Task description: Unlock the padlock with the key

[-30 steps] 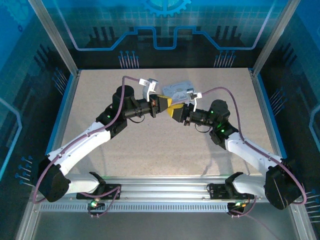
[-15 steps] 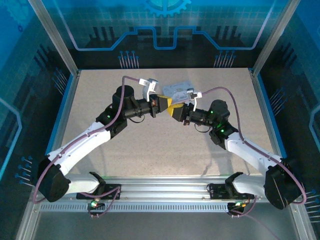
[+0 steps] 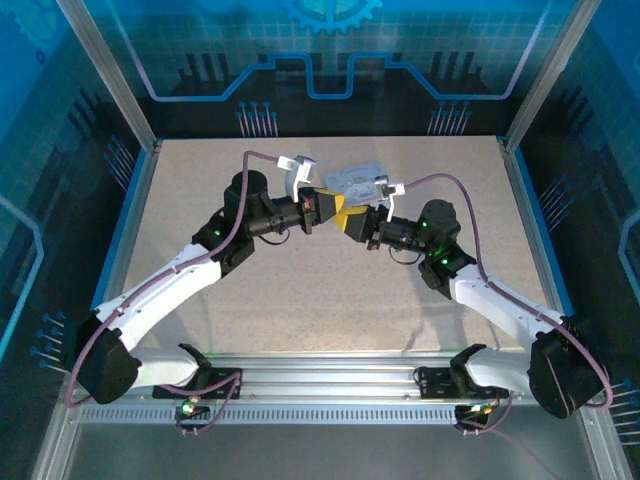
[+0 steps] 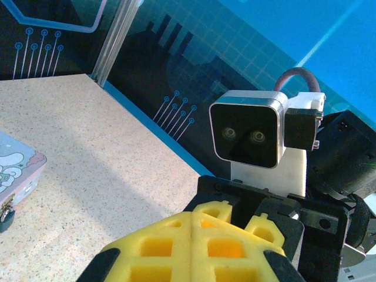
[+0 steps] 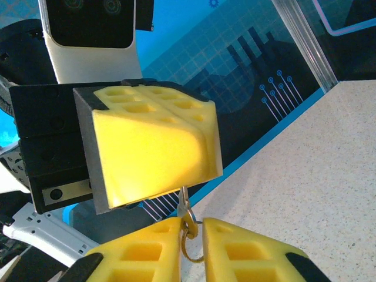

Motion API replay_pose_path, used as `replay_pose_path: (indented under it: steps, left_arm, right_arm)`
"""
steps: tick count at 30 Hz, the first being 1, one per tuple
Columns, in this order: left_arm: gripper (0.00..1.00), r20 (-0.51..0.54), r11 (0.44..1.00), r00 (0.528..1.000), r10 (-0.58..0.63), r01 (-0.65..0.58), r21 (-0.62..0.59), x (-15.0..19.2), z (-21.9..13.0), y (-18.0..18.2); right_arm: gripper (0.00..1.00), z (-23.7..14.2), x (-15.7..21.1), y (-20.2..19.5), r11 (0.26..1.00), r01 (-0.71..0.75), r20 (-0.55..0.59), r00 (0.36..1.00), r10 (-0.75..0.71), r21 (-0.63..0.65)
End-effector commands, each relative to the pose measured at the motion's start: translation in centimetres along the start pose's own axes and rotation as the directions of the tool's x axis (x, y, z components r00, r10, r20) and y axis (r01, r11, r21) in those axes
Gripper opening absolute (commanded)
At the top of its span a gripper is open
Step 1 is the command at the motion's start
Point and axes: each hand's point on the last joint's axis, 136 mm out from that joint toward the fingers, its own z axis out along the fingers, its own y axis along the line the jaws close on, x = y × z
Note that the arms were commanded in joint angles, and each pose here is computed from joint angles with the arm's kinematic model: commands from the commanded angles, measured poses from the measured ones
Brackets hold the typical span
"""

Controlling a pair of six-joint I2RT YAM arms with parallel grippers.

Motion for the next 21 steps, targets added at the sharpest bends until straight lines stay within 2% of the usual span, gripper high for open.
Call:
replay_pose_path:
  steps: [1, 12, 21]
  left_arm:
    - [0.00, 0.006, 0.999, 1.000, 0.006, -0.006, 0.054, -0.17, 0.05, -1.05]
    - [0.00, 0.003, 0.998, 1.000, 0.002, -0.002, 0.056, -0.07, 0.17, -1.00]
    - [0.00, -0.009, 0.999, 1.000, -0.003, 0.003, 0.049, 0.43, 0.29, -0.62]
  right_arm:
    - [0.19, 0.33, -1.43, 0.88, 1.000, 0.022, 0.037, 0.999, -0.021, -0.012]
    - [0.17, 0.32, -1.48, 0.84, 1.000, 0.021, 0.038, 0.999, -0.020, -0.008]
    - [0.03, 0.23, -1.57, 0.77, 1.000, 0.024, 0.033, 0.999, -0.025, 0.012]
